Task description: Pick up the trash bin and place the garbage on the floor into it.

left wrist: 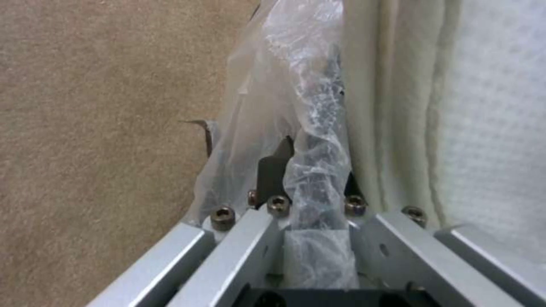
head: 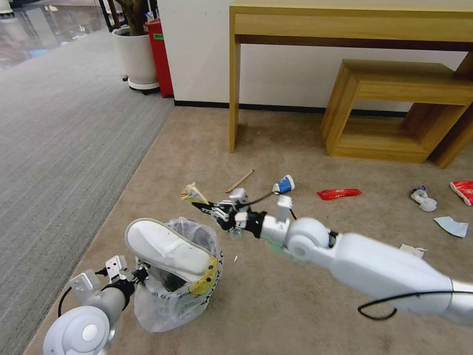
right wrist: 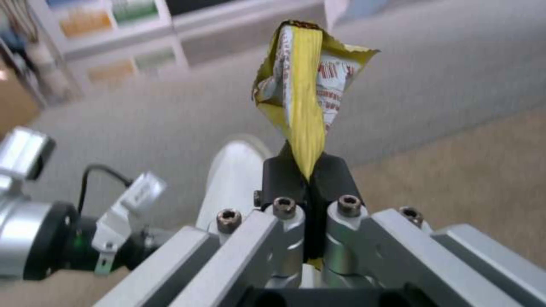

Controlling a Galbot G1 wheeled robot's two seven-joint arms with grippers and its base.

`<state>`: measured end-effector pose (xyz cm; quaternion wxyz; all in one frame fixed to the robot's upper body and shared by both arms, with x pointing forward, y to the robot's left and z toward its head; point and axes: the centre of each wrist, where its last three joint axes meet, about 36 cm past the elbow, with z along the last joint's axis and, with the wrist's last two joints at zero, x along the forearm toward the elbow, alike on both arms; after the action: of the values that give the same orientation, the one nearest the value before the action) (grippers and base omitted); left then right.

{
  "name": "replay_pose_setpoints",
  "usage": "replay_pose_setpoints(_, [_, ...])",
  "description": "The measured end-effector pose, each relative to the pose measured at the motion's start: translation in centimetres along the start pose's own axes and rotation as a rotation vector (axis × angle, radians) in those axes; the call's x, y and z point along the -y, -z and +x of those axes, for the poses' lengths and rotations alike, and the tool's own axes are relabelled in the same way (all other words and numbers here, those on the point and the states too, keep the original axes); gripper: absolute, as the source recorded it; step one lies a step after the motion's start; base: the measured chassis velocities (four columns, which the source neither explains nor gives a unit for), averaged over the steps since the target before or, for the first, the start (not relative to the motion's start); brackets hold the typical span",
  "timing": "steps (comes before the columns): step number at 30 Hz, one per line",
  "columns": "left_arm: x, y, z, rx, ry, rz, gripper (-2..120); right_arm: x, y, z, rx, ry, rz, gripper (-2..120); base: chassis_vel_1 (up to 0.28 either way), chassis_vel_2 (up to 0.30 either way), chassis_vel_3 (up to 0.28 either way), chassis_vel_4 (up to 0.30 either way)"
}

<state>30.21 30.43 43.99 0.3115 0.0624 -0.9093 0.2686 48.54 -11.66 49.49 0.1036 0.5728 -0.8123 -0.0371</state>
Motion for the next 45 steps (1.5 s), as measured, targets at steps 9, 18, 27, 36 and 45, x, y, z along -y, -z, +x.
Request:
replay_pose_setpoints(9, [0.1, 0.3, 0.0, 0.017, -0.001, 0.004, 1, -2.6, 3.0, -2.7, -0.229, -0.044, -0.026, 0, 0.000, 0.000, 0.000, 0.000])
replay_pose_setpoints(18, [-0.1, 0.8, -0.2, 0.026, 0.001, 0.001, 1, -3.9, 2.3, -2.8, -0.361, -0.094, -0.064, 0, 0.000, 0.000, 0.000, 0.000])
replay_pose_setpoints(27, [0.6, 0.4, -0.2, 0.027, -0.013, 0.015, 1, -4.8, -0.4, -4.0, -0.442, -0.126, -0.116, 0, 0.000, 0.000, 0.000, 0.000])
replay_pose_setpoints(36, [0.9, 0.4, 0.4, 0.033, -0.020, 0.014, 1, -5.7, -3.2, -6.6, -0.519, -0.151, -0.130, 0, 0.000, 0.000, 0.000, 0.000])
replay_pose_setpoints(45, [1.1, 0.1, 0.2, 0.024, -0.020, 0.019, 1, -6.3, -4.1, -8.7, -0.553, -0.188, -0.112, 0, 0.000, 0.000, 0.000, 0.000])
